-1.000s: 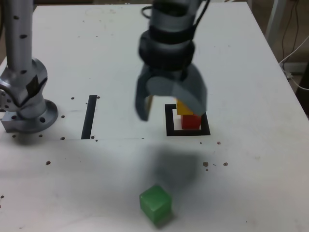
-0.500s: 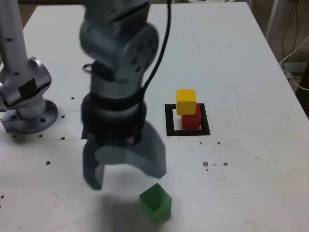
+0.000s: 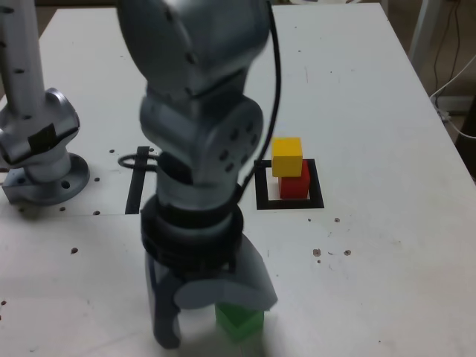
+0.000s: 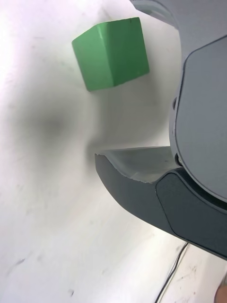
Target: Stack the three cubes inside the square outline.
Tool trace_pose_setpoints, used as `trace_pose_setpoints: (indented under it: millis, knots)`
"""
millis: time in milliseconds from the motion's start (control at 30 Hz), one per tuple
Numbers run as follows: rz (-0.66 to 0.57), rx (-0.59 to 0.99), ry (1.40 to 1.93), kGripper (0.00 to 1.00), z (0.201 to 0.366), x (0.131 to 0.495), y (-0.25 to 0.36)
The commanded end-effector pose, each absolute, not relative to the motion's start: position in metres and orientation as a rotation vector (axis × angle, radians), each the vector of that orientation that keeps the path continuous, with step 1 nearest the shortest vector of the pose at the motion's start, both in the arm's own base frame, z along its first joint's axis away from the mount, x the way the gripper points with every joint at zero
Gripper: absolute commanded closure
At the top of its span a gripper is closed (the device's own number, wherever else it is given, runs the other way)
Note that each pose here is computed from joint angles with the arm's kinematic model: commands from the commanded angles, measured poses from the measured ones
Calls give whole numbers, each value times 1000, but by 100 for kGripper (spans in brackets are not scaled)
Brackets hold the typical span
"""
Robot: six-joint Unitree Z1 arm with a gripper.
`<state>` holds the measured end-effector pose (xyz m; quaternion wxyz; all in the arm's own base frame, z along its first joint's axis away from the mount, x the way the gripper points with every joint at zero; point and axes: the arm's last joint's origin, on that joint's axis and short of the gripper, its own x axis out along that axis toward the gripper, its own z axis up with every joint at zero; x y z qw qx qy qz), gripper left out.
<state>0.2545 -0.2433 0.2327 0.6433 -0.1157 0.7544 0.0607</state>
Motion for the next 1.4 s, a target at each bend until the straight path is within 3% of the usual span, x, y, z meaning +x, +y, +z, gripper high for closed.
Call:
trace_pose_setpoints:
  millis: [0,300,733,867,1033,1167,1367]
  knots:
    - [154,-268,1717,1,229,261,-244]
    - [200,-276,1722,4,223,277,-231]
    - [158,-293,1741,16,211,297,-226]
    - [144,-297,1766,25,211,300,-223]
    - [142,-300,1775,44,210,301,-220]
    - [144,-303,1767,57,208,302,-219]
    - [134,-305,1739,69,203,304,-219]
